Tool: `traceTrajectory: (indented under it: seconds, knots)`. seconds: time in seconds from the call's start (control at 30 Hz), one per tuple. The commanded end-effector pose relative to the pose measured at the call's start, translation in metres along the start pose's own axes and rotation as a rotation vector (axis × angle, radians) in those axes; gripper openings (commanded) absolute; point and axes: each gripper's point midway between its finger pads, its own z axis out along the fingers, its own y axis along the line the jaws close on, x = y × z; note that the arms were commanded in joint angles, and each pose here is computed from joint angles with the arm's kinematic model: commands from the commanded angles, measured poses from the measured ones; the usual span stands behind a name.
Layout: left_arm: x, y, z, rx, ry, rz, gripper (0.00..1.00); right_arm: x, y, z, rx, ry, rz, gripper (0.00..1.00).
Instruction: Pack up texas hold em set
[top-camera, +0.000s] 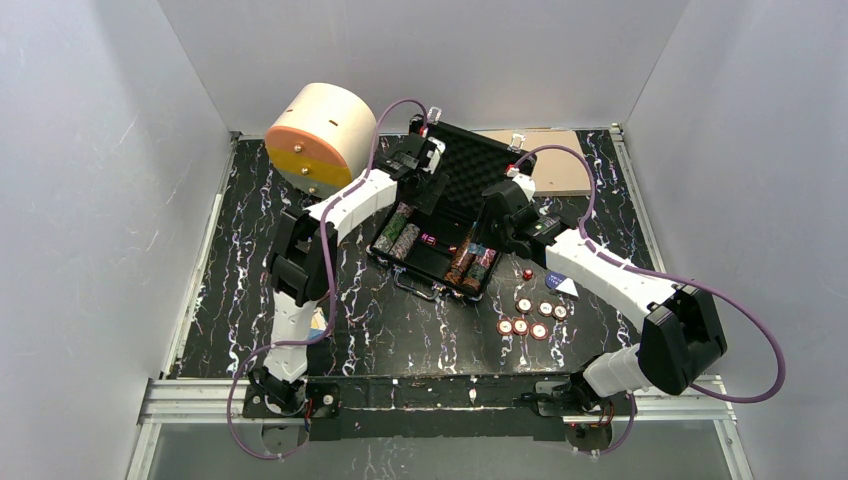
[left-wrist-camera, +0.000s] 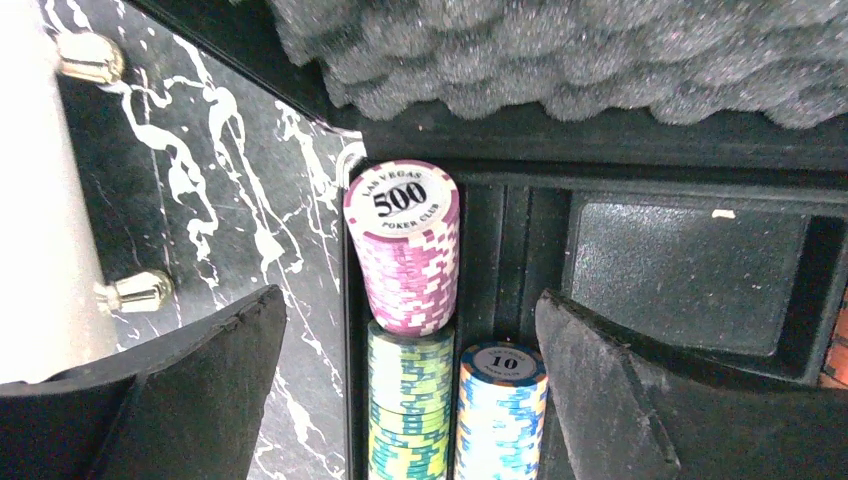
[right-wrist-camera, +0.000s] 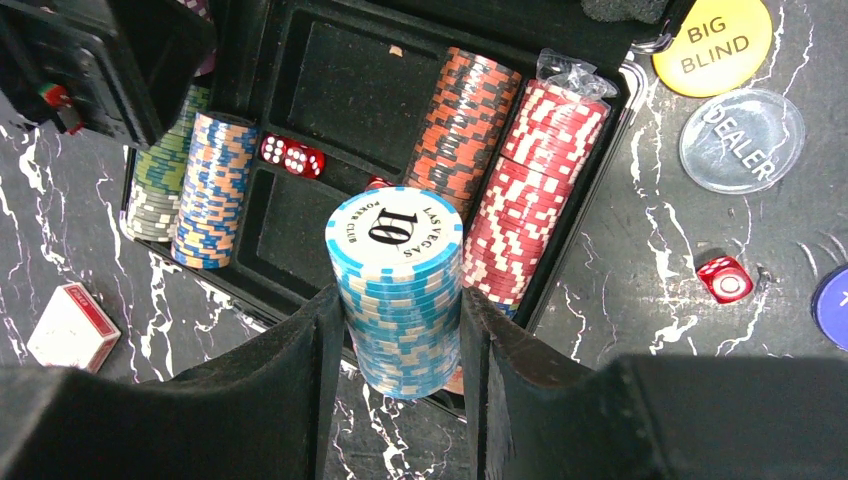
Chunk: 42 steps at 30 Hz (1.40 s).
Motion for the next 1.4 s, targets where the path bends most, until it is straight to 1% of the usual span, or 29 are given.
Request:
traceTrajectory:
  seconds: [0.0, 0.17, 0.37, 0.43, 0.63, 0.83, 0.87, 0.97, 1.03, 1.17, 1.37]
  knots:
    - [-0.029, 0.011, -0.017, -0.042, -0.143, -0.027, 0.89, -0.033, 0.024, -0.015, -0.069, -0.104, 0.032, 0.23]
    - [-0.021, 0.011, -0.004, -0.058, -0.135, -0.018, 0.75, -0.034, 0.025, -0.016, -0.070, -0.105, 0.025, 0.23]
    - [-0.006, 0.009, 0.011, -0.057, -0.128, -0.026, 0.67, -0.036, 0.025, -0.016, -0.067, -0.112, 0.019, 0.23]
    - [-0.001, 0.008, 0.015, -0.058, -0.125, -0.032, 0.63, -0.037, 0.024, -0.016, -0.064, -0.115, 0.017, 0.23]
    - [0.005, 0.010, 0.018, -0.039, -0.128, -0.052, 0.42, -0.038, 0.025, -0.015, -0.062, -0.118, 0.012, 0.23]
    - [-0.011, 0.019, 0.001, 0.014, -0.186, -0.094, 0.17, -0.039, 0.026, -0.014, -0.063, -0.120, 0.011, 0.23]
    - [-0.013, 0.020, -0.001, 0.026, -0.188, -0.102, 0.10, -0.039, 0.026, -0.014, -0.062, -0.120, 0.010, 0.23]
    - [-0.019, 0.020, -0.007, 0.098, -0.169, -0.110, 0.00, -0.037, 0.027, -0.012, -0.065, -0.114, 0.010, 0.23]
    - [-0.017, 0.018, -0.009, 0.132, -0.128, -0.097, 0.00, -0.036, 0.028, -0.011, -0.068, -0.108, 0.012, 0.23]
    - [-0.004, 0.011, -0.008, 0.186, 0.005, -0.025, 0.00, -0.035, 0.029, -0.008, -0.070, -0.104, 0.020, 0.22]
    - [0.013, 0.012, -0.003, 0.171, 0.084, 0.004, 0.00, -0.032, 0.030, -0.007, -0.069, -0.094, 0.022, 0.23]
